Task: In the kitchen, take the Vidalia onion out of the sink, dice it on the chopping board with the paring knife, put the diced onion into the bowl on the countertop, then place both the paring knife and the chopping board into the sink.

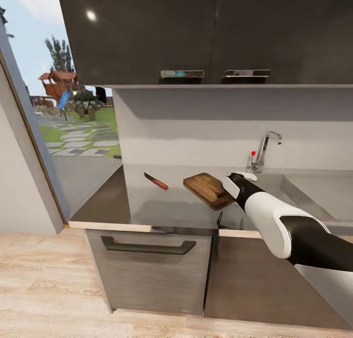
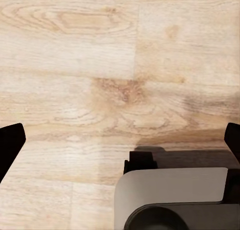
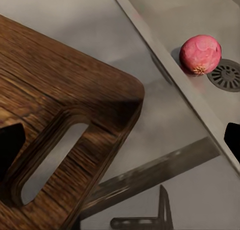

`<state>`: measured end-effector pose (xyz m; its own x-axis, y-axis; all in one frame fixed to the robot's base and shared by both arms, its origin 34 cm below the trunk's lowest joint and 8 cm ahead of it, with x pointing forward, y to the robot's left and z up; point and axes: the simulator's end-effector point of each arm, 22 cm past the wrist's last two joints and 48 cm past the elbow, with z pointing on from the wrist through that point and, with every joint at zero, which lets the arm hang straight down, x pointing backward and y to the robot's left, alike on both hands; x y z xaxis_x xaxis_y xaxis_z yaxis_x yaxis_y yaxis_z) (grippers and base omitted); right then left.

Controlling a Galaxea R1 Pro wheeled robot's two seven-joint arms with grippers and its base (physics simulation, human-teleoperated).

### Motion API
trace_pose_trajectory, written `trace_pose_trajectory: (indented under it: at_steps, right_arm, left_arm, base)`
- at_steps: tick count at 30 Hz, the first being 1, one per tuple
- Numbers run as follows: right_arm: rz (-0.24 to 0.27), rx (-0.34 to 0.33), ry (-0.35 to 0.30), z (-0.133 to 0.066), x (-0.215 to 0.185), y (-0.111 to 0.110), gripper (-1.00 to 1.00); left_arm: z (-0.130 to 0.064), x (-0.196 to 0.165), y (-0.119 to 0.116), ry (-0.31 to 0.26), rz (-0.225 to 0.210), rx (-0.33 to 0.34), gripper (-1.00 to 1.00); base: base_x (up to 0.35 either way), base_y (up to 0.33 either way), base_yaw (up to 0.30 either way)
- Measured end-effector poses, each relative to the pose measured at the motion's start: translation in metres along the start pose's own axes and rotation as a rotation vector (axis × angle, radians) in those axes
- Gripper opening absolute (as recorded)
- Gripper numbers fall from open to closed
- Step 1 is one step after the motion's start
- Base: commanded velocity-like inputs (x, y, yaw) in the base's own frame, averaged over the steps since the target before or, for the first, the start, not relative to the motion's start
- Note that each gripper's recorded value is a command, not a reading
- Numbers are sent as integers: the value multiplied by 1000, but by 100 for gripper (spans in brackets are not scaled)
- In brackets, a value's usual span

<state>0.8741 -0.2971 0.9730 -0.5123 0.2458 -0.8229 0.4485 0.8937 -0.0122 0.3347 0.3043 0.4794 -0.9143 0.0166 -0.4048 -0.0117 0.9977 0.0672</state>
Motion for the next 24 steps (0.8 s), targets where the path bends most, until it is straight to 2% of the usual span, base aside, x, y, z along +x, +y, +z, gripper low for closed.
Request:
trace_pose_trajectory:
  at_steps: [24]
  right_arm:
    - [0,10,16,19,20,3,100]
  left_arm:
    - [1,14,0,35,2,1,100]
  base:
    - [0,0,0]
